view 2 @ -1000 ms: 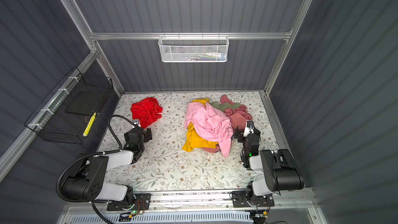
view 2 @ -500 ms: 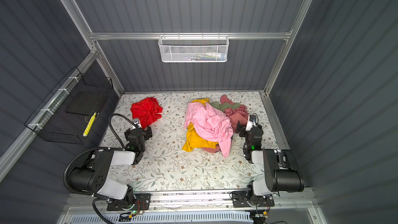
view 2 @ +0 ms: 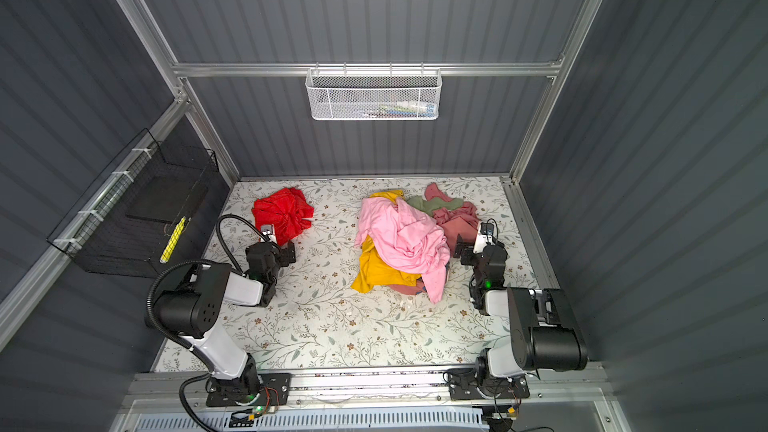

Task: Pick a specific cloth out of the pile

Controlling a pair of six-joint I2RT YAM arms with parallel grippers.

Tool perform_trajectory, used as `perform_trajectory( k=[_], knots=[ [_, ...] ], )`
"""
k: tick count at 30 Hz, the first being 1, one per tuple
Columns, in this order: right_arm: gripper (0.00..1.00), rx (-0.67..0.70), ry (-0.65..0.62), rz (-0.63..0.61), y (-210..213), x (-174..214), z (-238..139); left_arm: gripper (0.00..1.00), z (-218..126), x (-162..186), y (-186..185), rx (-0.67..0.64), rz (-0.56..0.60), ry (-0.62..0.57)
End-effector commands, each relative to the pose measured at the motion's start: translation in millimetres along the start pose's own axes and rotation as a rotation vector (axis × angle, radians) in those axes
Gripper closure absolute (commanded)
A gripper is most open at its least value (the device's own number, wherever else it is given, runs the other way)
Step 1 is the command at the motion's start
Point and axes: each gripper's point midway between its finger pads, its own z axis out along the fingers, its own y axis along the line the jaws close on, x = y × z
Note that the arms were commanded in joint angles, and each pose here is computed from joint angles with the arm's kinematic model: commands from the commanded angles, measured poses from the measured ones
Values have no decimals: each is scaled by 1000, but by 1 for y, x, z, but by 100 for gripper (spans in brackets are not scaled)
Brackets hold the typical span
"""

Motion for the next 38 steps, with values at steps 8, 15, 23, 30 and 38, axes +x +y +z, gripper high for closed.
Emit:
perform_trajectory(
  k=[8, 15, 23, 30, 38],
  knots=[
    [1, -8, -17, 11, 0, -9, 2, 0, 0, 3, -10, 86, -20, 28],
    [1, -6, -11, 18, -1, -8, 3, 0, 0, 4, -11, 88, -21, 31],
    [1, -7, -10, 19, -2, -7, 3, 0, 0, 4, -11, 88, -19, 31],
    [1, -6, -10, 22, -2, -8, 3, 0, 1, 4, -11, 88, -19, 32],
    [1, -8, -9, 26, -3, -8, 3, 0, 0, 3, -11, 86, -18, 28]
  ],
)
